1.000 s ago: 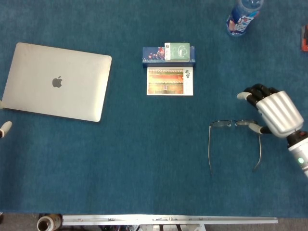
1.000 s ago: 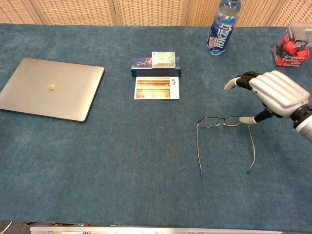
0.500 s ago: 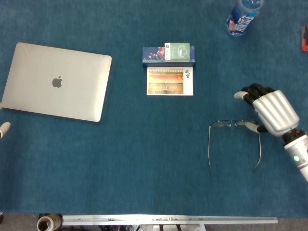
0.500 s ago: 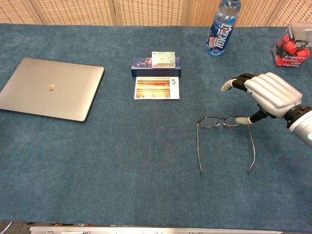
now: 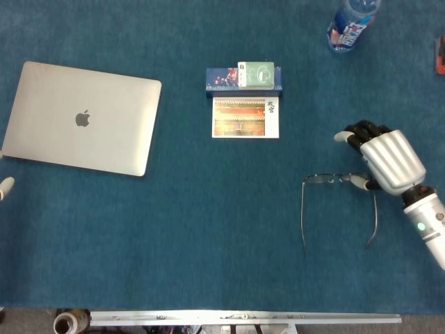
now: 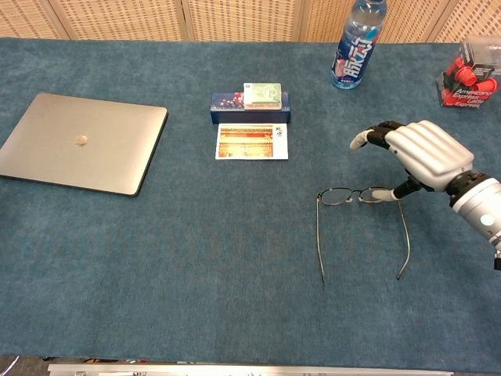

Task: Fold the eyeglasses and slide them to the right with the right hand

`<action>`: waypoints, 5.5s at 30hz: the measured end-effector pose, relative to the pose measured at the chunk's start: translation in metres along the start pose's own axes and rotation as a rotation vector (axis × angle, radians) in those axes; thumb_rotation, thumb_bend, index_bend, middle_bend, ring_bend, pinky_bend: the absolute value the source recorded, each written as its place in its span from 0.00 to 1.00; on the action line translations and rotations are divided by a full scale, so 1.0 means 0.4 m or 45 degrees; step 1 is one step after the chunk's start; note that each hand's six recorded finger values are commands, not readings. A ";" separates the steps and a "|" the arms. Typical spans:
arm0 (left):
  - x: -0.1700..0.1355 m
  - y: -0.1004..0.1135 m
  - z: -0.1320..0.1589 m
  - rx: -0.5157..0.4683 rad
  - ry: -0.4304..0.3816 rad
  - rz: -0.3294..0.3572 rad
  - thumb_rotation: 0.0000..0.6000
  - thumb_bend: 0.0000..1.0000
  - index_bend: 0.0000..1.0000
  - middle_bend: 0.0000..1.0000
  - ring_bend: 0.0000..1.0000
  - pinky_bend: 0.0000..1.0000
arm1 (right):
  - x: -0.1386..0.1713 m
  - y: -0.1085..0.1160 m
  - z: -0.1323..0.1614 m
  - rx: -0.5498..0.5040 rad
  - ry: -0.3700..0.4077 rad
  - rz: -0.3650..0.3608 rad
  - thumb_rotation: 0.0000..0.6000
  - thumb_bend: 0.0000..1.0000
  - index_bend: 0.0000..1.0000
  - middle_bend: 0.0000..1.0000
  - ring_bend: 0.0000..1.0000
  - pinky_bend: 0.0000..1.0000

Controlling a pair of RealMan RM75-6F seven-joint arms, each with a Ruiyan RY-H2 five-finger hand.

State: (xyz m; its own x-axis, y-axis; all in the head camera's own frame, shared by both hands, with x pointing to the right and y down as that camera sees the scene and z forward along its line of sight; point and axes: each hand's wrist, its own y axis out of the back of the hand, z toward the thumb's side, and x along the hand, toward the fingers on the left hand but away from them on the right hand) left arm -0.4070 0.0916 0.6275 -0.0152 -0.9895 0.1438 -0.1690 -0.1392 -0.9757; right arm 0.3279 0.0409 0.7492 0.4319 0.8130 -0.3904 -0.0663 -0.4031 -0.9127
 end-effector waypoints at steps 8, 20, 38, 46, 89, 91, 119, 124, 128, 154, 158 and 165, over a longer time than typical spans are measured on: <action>-0.003 0.000 -0.002 -0.013 0.003 0.005 1.00 0.00 0.50 0.48 0.35 0.54 | -0.010 -0.015 -0.010 -0.003 -0.022 -0.001 1.00 0.06 0.31 0.32 0.24 0.45; -0.004 -0.004 -0.003 -0.015 0.006 -0.003 1.00 0.00 0.50 0.48 0.35 0.54 | -0.028 -0.024 -0.022 -0.001 -0.043 -0.032 1.00 0.06 0.31 0.32 0.24 0.45; -0.003 -0.010 0.007 -0.008 -0.006 -0.016 1.00 0.00 0.50 0.48 0.35 0.54 | -0.046 0.028 -0.008 -0.021 -0.017 -0.150 1.00 0.06 0.31 0.32 0.24 0.45; 0.000 -0.009 0.017 -0.003 -0.020 -0.018 1.00 0.00 0.50 0.48 0.35 0.54 | -0.041 0.069 -0.007 -0.015 -0.011 -0.210 1.00 0.06 0.31 0.32 0.24 0.45; -0.002 0.017 0.064 0.051 -0.070 -0.011 1.00 0.00 0.50 0.48 0.35 0.54 | 0.186 0.232 -0.004 0.078 -0.062 -0.246 1.00 0.57 0.31 0.32 0.24 0.45; -0.003 0.018 0.062 0.056 -0.067 -0.013 1.00 0.00 0.50 0.48 0.35 0.54 | 0.187 0.224 -0.009 0.083 -0.075 -0.239 1.00 0.61 0.31 0.32 0.24 0.45; 0.001 0.017 0.053 0.101 -0.071 -0.044 1.00 0.00 0.50 0.48 0.35 0.54 | 0.207 0.129 -0.056 0.009 -0.368 -0.135 1.00 0.70 0.31 0.32 0.24 0.45; 0.001 0.016 0.053 0.102 -0.070 -0.046 1.00 0.00 0.50 0.48 0.35 0.54 | 0.199 0.121 -0.058 0.003 -0.370 -0.127 1.00 0.70 0.31 0.32 0.24 0.45; 0.000 0.015 0.051 0.100 -0.068 -0.048 1.00 0.00 0.50 0.48 0.35 0.54 | 0.190 0.116 -0.058 -0.001 -0.366 -0.127 1.00 0.70 0.31 0.32 0.24 0.45; -0.007 0.014 0.041 0.091 -0.054 -0.048 1.00 0.00 0.50 0.48 0.35 0.54 | 0.125 0.087 -0.031 -0.056 -0.314 -0.136 1.00 0.69 0.31 0.32 0.24 0.45; -0.008 0.014 0.042 0.090 -0.055 -0.047 1.00 0.00 0.50 0.48 0.35 0.54 | 0.125 0.086 -0.031 -0.056 -0.316 -0.135 1.00 0.69 0.31 0.32 0.24 0.45; -0.009 0.013 0.041 0.091 -0.053 -0.049 1.00 0.00 0.50 0.48 0.35 0.54 | 0.112 0.081 -0.022 -0.075 -0.305 -0.137 1.00 0.69 0.31 0.32 0.24 0.45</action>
State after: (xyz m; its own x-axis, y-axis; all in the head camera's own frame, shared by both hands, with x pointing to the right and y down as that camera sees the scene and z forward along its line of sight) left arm -0.3915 0.0937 0.6194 0.0313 -0.9839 0.1759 -0.0980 -0.1781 -0.9791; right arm 0.3530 0.0604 0.7031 0.2078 0.9260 -0.3153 0.0239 -0.3270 -0.9447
